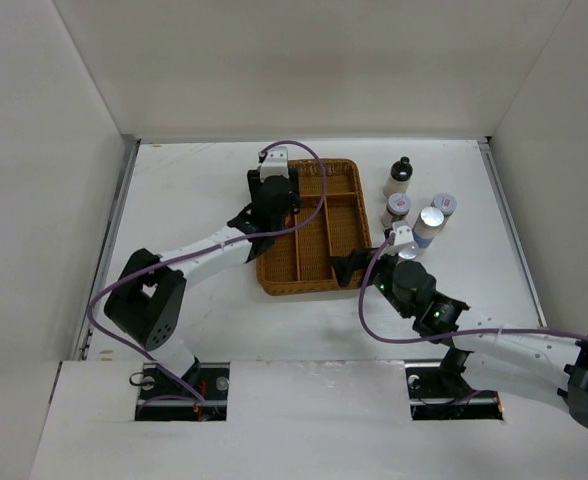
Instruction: Organize the condiment bottles
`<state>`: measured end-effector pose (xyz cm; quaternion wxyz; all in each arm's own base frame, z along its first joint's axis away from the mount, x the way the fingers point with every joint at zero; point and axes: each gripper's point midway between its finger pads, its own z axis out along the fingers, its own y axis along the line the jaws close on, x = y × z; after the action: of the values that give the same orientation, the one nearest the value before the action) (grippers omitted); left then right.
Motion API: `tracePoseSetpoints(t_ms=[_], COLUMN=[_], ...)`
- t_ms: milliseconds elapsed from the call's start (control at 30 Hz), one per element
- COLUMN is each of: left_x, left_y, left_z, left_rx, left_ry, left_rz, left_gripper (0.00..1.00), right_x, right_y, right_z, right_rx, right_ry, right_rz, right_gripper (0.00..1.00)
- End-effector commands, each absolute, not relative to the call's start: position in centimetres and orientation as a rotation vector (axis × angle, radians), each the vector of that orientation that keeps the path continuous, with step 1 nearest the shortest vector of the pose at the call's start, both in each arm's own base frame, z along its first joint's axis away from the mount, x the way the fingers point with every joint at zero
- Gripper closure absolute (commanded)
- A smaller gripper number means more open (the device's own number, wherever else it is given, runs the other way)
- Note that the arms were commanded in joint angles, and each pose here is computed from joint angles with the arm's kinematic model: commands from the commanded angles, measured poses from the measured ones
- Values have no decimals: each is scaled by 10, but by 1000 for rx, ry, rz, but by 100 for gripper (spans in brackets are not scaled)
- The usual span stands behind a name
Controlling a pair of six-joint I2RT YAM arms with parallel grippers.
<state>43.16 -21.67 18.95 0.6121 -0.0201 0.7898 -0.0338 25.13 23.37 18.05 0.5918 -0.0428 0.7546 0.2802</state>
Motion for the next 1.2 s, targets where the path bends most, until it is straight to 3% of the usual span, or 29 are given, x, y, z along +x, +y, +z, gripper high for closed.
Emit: tracePoseSetpoints(t_ms=[0,367,500,633,667,733,800,900,967,1167], left_x=[432,414,391,358,350,332,318,310,308,307], left_y=[-211,-205,-188,-141,-128,-109,-99,-88,-80,-73], left_z=[231,278,315,318,309,286,252,209,184,150], left_rx=[-121,-140,-199,-360,-408,-498,-572,-630,-664,-698], left_ry=[1707,1619,1496,1394,1386,1378,1391,1433,1462,1491], left_rz=[-144,-208,-285,-287,-277,-273,-293,-288,-271,-294], left_gripper=[40,0,0,0,0,0,0,0,0,0], right_x=[255,257,253,244,244,248,254,264,267,269], right_y=[236,234,246,259,253,235,209,163,138,92], right_z=[198,205,232,249,252,258,261,254,242,202], right_rx=[-64,-56,-45,-75,-61,-27,39,174,258,351], right_ry=[1704,1689,1653,1646,1650,1660,1671,1692,1716,1876], right_rz=[691,685,754,751,717,631,529,338,226,-10], right_gripper=[0,0,3,47,55,59,54,19,3,0])
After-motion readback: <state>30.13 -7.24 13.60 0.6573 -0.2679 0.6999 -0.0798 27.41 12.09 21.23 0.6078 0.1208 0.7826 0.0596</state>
